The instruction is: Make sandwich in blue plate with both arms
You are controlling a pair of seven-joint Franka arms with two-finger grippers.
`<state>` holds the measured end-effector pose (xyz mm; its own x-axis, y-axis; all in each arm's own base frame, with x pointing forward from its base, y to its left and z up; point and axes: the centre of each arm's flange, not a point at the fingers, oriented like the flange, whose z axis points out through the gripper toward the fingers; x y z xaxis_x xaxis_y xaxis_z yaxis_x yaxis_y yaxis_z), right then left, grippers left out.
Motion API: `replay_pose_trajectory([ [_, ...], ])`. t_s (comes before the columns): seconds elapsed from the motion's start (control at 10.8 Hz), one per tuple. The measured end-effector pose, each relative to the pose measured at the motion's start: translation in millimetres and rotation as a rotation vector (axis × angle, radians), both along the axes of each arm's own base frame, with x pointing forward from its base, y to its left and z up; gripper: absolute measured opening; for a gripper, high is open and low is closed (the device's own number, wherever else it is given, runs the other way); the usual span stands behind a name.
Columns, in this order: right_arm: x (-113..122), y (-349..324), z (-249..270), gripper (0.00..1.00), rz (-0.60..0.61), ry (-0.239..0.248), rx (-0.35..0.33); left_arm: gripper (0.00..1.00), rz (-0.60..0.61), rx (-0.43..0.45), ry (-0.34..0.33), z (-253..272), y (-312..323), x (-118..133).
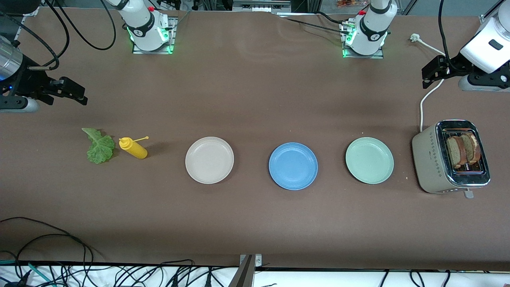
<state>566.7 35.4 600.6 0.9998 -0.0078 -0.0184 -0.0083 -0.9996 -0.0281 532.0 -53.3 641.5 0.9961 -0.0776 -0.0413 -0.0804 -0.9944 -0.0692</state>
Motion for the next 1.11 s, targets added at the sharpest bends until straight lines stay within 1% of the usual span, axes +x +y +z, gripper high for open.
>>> replay_pose_trajectory([
  [0.37, 0.5, -0.7, -0.9, 1.00, -0.001, 0.001, 0.000, 1.00, -0.001, 0.000, 0.007, -5.2, -0.8, 4.3],
  [0.83, 1.5, -10.4, -1.9, 1.00, -0.020, 0.003, -0.001, 1.00, 0.007, -0.002, 0.001, -4.4, 3.2, 10.0],
  [1.11, 1.6, -10.1, 0.3, 1.00, -0.079, 0.000, -0.001, 1.00, 0.007, -0.002, 0.000, -4.2, 3.4, 10.2],
])
